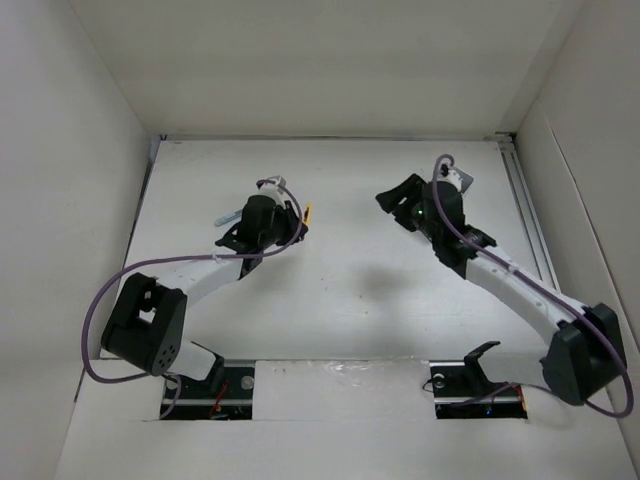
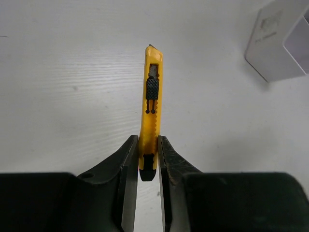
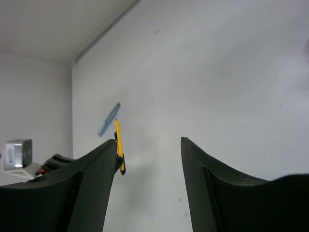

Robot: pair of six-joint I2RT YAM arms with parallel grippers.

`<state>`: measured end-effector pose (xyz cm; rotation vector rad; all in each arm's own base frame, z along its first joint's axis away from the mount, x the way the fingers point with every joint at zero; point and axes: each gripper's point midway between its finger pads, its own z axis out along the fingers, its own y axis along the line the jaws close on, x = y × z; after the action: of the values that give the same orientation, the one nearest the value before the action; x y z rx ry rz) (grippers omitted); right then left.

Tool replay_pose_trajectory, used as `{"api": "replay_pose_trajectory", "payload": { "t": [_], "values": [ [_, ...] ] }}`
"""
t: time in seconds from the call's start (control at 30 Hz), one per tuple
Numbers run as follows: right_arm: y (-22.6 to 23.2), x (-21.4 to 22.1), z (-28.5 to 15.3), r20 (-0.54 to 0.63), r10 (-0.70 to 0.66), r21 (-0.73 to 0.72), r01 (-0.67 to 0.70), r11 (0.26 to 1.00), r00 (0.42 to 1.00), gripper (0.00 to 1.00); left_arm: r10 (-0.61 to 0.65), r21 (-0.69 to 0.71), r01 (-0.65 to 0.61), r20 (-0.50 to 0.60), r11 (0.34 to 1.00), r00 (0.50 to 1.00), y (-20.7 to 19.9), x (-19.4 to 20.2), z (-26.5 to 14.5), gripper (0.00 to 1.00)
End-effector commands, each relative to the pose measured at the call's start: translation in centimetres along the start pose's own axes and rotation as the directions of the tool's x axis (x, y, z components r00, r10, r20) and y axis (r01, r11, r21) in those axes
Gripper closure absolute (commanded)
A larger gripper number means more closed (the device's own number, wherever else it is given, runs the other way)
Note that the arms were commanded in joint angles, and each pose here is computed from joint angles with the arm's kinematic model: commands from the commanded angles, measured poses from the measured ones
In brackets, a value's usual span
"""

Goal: Sort the stationery into containers
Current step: Pick up the stationery from the storage box, then place the stationery in the storage box.

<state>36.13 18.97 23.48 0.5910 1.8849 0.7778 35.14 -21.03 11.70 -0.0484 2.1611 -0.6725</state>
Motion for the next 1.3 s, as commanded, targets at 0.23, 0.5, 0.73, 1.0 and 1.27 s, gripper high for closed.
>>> {"api": "replay_pose_trajectory", "payload": {
  "t": [0.23, 0.5, 0.73, 1.0, 1.27],
  "values": [
    [4.8, 8.6, 2.9, -0.291, -0.064, -0.179, 0.012, 0.984, 0.955, 0.33, 0.104, 0.34, -0.1, 0.007, 0.935, 0.995, -8.4, 2.1, -1.4, 1.0],
    [4.4, 10.2, 3.8, -0.338, -0.073, -0.171, 0.015, 0.985, 0.938, 0.38, 0.118, 0.427, -0.112, 0.011, 0.897, 0.993, -9.8, 2.4, -2.3, 1.0],
    [4.4, 11.7, 4.4, -0.377, -0.082, -0.175, 0.015, 0.984, 0.922, 0.69, 0.126, 0.457, -0.111, -0.004, 0.883, 0.992, -10.2, 2.9, -2.2, 1.0],
    [5.2, 10.5, 4.7, -0.332, -0.068, -0.183, 0.006, 0.983, 0.941, 1.0, 0.149, 0.477, -0.127, -0.008, 0.87, 0.989, -10.5, 3.1, -2.2, 0.7],
    [0.7, 1.8, 5.7, -0.052, -0.004, 0.026, 0.006, 1.0, 0.999, 1.0, 0.142, 0.436, -0.151, 0.053, 0.887, 0.988, -10.0, 1.8, -2.6, 0.52]
  ]
}}
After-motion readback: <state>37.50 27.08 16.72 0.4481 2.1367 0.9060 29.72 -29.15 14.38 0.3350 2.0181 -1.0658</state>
